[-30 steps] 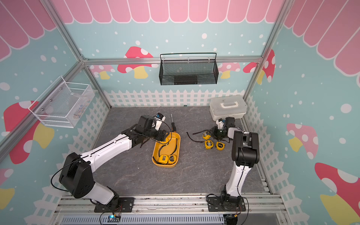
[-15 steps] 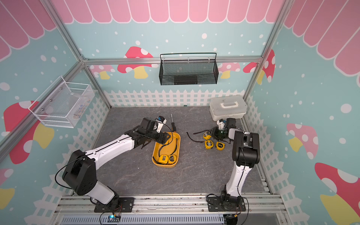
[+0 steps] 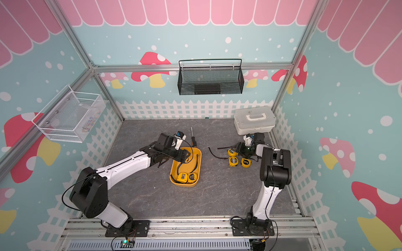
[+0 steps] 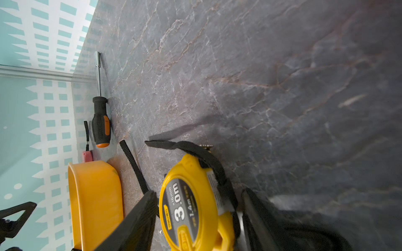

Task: Take the tape measure out of the storage box
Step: Place the tape measure at the center of the board, then pick up the tape measure from the storage box.

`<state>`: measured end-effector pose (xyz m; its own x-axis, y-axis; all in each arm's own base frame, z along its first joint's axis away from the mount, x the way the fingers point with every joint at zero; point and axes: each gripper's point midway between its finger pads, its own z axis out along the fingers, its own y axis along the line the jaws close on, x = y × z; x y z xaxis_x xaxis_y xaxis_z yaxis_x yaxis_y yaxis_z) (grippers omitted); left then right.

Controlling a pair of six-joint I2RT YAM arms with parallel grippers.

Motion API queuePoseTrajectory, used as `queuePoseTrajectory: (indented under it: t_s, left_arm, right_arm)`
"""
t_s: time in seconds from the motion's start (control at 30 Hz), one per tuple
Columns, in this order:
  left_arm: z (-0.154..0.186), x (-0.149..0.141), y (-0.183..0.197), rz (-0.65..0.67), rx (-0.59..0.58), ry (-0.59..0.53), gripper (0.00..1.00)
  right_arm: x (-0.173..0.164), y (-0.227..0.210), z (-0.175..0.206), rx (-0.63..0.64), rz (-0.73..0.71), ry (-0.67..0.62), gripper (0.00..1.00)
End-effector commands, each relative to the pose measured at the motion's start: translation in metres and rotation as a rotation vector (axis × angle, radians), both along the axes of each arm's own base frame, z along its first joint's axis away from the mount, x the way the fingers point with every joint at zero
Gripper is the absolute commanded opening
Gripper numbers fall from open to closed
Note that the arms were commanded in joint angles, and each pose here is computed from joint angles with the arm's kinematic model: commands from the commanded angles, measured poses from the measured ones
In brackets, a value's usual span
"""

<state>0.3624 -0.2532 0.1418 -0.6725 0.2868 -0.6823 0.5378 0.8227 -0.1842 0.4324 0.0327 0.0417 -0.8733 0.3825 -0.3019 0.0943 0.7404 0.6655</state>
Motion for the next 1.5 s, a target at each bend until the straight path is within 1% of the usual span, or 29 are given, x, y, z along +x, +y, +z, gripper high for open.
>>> queuePoseTrajectory:
  t_s: [0.0,0.13,0.2,0.27,0.33,0.43,0.5,0.6,0.67,0.7,0.8,0.93,1.0,1.17,1.27,1.33,1.47]
  left_arm:
    - [0.002,-0.003,0.004,0.006,0.012,-0.007,0.76]
    - [0.003,-0.002,0.008,0.021,0.028,-0.013,0.76]
    - [0.003,0.003,0.021,0.091,0.056,-0.016,0.76]
    - [0.001,0.010,0.041,0.199,0.095,-0.002,0.76]
    - [0.001,0.014,0.055,0.262,0.091,0.010,0.76]
    - [0.001,0.015,0.068,0.309,0.078,0.019,0.76]
    - [0.002,0.015,0.075,0.333,0.068,0.025,0.76]
    - [0.003,0.015,0.086,0.370,0.055,0.031,0.76]
    - [0.005,0.014,0.097,0.414,0.042,0.039,0.76]
    - [0.005,0.018,0.114,0.467,0.036,0.044,0.76]
    - [0.004,0.015,0.145,0.574,0.014,0.055,0.76]
    - [0.003,0.006,0.171,0.636,-0.008,0.063,0.76]
    - [0.002,0.000,0.178,0.647,-0.014,0.064,0.76]
    - [-0.006,-0.012,0.186,0.669,-0.020,0.080,0.76]
    - [-0.011,-0.015,0.189,0.678,-0.022,0.090,0.76]
    - [-0.013,-0.016,0.190,0.682,-0.023,0.093,0.76]
    - [-0.015,-0.016,0.190,0.681,-0.033,0.102,0.76]
  right_arm:
    - [-0.013,-0.004,0.013,-0.048,-0.005,0.009,0.66]
    - [-0.025,0.001,0.031,-0.074,0.014,-0.013,0.70]
    - [-0.035,0.007,0.044,-0.112,0.033,-0.028,0.73]
    - [-0.043,0.013,0.058,-0.155,0.059,-0.046,0.74]
    - [-0.048,0.021,0.075,-0.203,0.098,-0.074,0.76]
    - [-0.058,0.045,0.102,-0.290,0.219,-0.133,0.79]
    - [-0.066,0.072,0.118,-0.340,0.340,-0.188,0.81]
    - [-0.079,0.114,0.128,-0.361,0.510,-0.253,0.82]
    - [-0.089,0.139,0.125,-0.393,0.614,-0.285,0.82]
    - [-0.094,0.149,0.122,-0.411,0.656,-0.291,0.83]
    - [-0.109,0.183,0.112,-0.454,0.805,-0.321,0.83]
    - [-0.131,0.224,0.095,-0.527,1.020,-0.330,0.84]
    - [-0.136,0.236,0.086,-0.575,1.096,-0.330,0.84]
    - [-0.151,0.255,0.059,-0.760,1.324,-0.336,0.86]
    - [-0.158,0.262,0.048,-0.849,1.439,-0.355,0.87]
    - [-0.161,0.266,0.042,-0.867,1.484,-0.365,0.88]
    - [-0.171,0.274,0.033,-0.860,1.561,-0.381,0.88]
